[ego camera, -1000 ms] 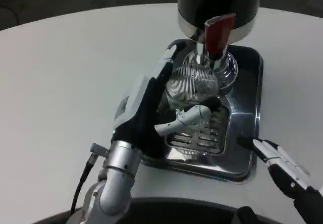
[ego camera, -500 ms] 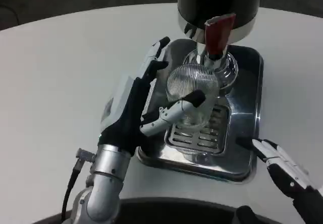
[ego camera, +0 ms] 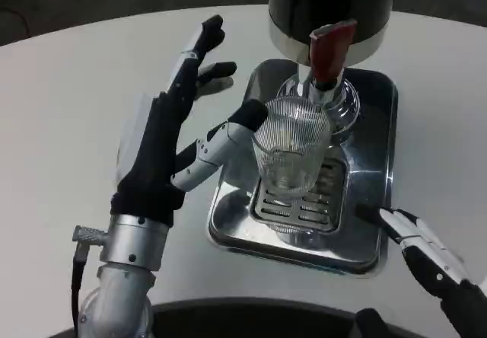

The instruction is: Grasp the cup under the faucet to collect the drink, then remove the cup.

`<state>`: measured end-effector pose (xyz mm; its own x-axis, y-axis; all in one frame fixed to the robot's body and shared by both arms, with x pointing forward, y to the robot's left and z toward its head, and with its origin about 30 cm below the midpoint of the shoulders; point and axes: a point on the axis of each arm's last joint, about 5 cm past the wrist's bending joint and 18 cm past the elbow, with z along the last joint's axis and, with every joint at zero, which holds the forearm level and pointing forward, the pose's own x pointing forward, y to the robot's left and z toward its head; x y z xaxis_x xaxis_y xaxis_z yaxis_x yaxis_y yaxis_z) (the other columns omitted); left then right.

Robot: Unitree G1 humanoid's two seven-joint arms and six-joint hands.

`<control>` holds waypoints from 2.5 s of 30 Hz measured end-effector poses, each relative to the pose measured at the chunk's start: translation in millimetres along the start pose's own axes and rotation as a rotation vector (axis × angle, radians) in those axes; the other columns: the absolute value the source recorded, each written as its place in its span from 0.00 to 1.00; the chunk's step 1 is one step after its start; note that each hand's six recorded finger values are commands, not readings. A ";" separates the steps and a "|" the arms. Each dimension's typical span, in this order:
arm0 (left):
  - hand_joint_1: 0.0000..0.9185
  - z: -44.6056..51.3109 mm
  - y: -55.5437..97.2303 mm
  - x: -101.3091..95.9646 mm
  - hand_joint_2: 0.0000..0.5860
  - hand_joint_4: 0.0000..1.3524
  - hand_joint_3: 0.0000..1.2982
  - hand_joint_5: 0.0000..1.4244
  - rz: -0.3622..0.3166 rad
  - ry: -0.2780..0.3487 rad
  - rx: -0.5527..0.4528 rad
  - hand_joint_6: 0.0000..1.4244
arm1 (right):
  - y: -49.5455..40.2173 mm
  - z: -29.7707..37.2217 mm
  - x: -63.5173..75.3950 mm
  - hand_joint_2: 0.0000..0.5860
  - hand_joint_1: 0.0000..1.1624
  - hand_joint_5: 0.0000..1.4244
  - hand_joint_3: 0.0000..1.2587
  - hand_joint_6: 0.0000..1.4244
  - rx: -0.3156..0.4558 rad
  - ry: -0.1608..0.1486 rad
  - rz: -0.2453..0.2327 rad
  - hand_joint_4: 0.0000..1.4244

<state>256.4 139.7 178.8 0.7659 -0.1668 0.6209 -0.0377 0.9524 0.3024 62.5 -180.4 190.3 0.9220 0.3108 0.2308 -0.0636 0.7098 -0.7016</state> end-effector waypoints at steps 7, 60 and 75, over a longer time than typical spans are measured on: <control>0.25 12.9 2.3 0.6 0.13 0.15 0.17 0.24 0.002 -0.020 -0.050 0.25 | 0.6 -0.2 0.8 0.87 0.61 0.00 0.08 0.00 0.004 -0.004 0.001 0.04; 0.24 52.1 -20.0 52.4 0.18 0.20 0.22 0.26 -0.299 -0.108 -0.400 0.23 | 1.0 -1.1 2.0 0.88 0.60 0.00 0.09 0.00 0.009 -0.002 -0.016 0.05; 0.14 46.9 -11.3 52.2 0.18 0.18 0.24 0.23 -0.401 -0.101 -0.313 0.15 | 3.2 -2.7 2.2 0.88 0.61 0.00 0.10 0.00 0.024 0.006 -0.014 0.05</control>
<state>266.7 108.2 241.6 0.6144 -0.5435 0.5720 0.4521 0.8366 0.3093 65.3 -179.2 186.7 0.9252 0.2970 0.2361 -0.0598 0.7287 -0.6823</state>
